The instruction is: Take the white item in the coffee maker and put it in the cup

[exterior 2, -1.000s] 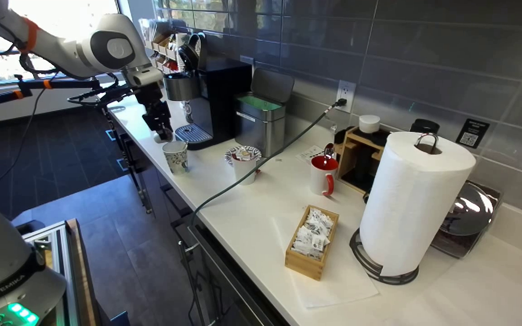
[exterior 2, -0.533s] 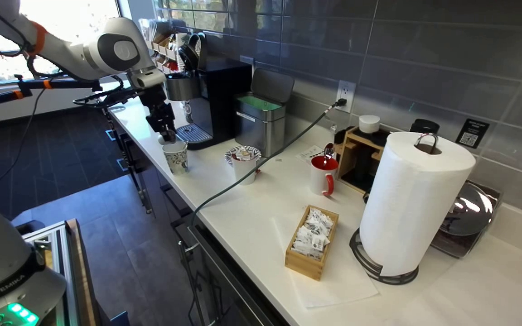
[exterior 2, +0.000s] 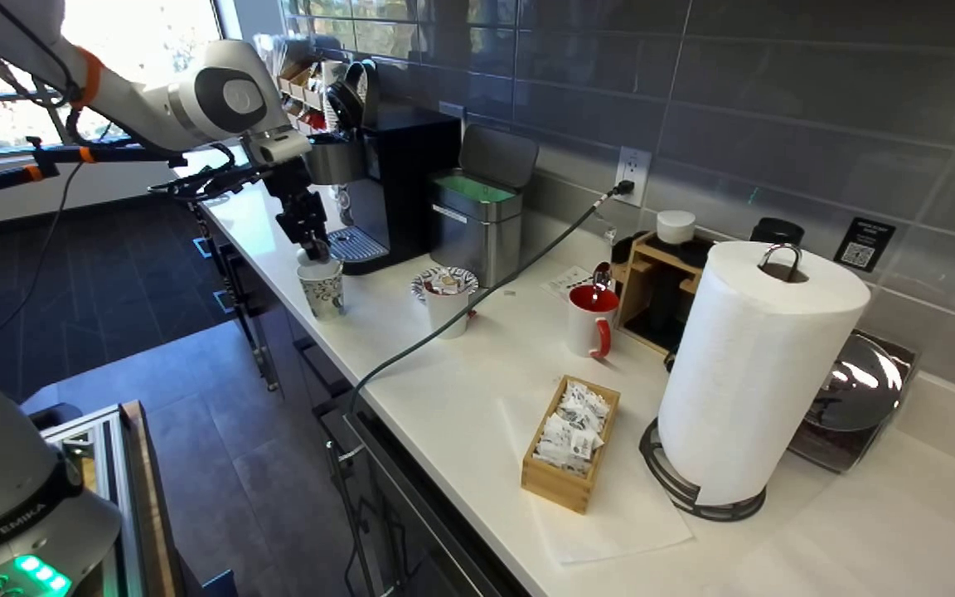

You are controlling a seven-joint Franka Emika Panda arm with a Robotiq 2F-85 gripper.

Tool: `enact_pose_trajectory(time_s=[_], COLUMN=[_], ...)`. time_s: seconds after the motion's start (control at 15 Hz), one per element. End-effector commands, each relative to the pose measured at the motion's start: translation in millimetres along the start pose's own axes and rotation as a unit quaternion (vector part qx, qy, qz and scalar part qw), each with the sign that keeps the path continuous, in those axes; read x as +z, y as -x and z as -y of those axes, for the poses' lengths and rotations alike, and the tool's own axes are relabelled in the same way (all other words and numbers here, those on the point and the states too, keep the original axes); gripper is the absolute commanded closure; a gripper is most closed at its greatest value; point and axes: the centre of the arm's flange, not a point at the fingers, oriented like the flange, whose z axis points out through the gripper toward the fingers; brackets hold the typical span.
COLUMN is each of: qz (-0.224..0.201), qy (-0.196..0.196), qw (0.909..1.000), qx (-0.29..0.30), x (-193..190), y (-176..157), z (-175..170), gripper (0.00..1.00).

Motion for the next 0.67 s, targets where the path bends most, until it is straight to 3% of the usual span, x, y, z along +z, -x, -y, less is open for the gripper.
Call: enact_pose_trajectory(time_s=[0.0,0.13,0.2,0.27,0.47,0.6], qz=[-0.003,0.004,0.008,0.009,0.009,0.01], qy=[0.004,0.007,0.009,0.009,0.01,0.01], qw=[1.0,1.0,0.9999,0.9999,0.9999,0.9999], qx=[0.005,0.002,0.0,-0.001,-0.001,-0.001], x=[4.0,4.2,4.8,5.5,6.8,6.7], y=[-0.4,-0.4,-0.1,0.2,0.6,0.3], z=[10.3,11.5,12.1,12.6,14.5,15.0], gripper=[0.72,0.72,0.22,0.2,0.01,0.0])
